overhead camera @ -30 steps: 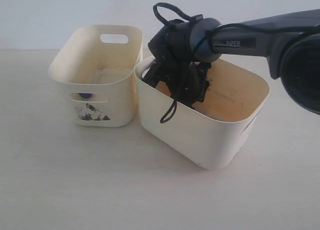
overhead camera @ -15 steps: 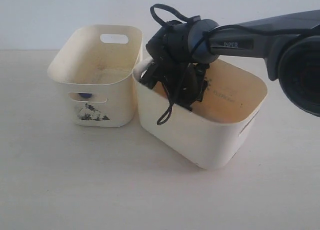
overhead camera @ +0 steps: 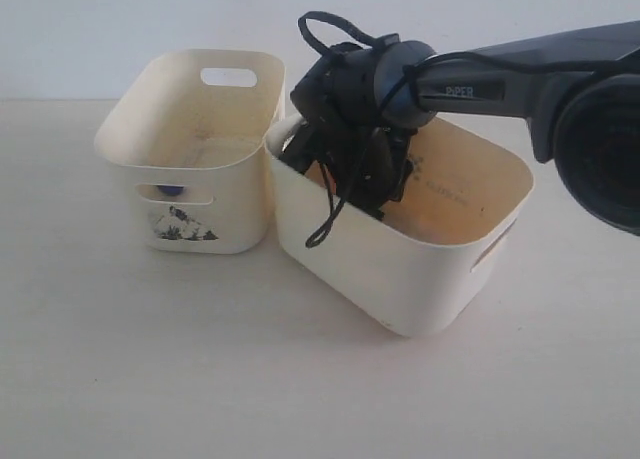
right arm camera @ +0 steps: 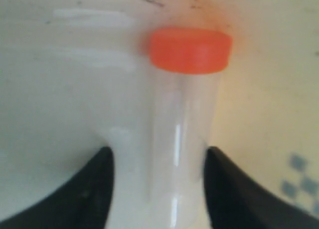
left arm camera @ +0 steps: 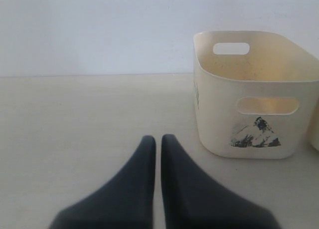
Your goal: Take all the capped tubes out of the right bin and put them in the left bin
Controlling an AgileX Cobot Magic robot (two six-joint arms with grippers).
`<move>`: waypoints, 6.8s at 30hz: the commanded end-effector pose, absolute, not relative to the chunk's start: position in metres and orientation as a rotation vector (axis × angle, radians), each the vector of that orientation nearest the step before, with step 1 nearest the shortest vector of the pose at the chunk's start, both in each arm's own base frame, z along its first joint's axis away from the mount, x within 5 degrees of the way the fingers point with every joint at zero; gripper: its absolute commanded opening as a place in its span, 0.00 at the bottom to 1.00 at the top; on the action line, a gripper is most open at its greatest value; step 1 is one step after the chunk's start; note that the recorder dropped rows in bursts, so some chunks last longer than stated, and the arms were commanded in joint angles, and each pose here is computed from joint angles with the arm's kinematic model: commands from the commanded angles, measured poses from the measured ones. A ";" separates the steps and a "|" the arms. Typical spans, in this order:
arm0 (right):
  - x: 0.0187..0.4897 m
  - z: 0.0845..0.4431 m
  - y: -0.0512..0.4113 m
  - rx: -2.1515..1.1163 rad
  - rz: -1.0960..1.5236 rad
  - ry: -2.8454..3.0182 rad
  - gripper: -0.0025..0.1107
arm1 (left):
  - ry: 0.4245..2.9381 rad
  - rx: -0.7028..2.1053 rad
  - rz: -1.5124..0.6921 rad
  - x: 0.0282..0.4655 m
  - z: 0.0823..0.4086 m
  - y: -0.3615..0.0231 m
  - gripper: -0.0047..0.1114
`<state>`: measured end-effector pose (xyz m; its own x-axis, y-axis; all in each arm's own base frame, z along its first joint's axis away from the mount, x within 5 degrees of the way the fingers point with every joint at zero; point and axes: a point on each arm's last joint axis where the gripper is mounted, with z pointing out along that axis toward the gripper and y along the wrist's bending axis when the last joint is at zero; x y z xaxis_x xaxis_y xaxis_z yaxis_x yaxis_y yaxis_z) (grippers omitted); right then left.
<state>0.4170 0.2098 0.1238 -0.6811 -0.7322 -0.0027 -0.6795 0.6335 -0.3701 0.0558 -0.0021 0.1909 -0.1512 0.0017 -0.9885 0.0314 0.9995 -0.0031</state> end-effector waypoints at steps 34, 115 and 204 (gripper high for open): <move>0.384 0.305 0.191 -0.605 -0.239 2.467 0.02 | 1.715 0.018 -0.030 0.055 0.192 -0.002 0.08; 0.410 0.264 0.127 -0.734 0.798 2.670 0.02 | 1.715 0.020 -0.026 0.055 0.192 -0.002 0.08; 0.427 0.134 0.150 -0.668 0.899 2.982 0.82 | 1.715 0.020 -0.026 0.055 0.192 -0.002 0.08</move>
<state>0.4266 0.1500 0.1334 -0.9101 -0.4074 -0.0757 -0.3817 0.7531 0.5359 0.0558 -0.0021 0.1909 -0.1512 0.0056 -0.9885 0.0310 0.9995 0.0009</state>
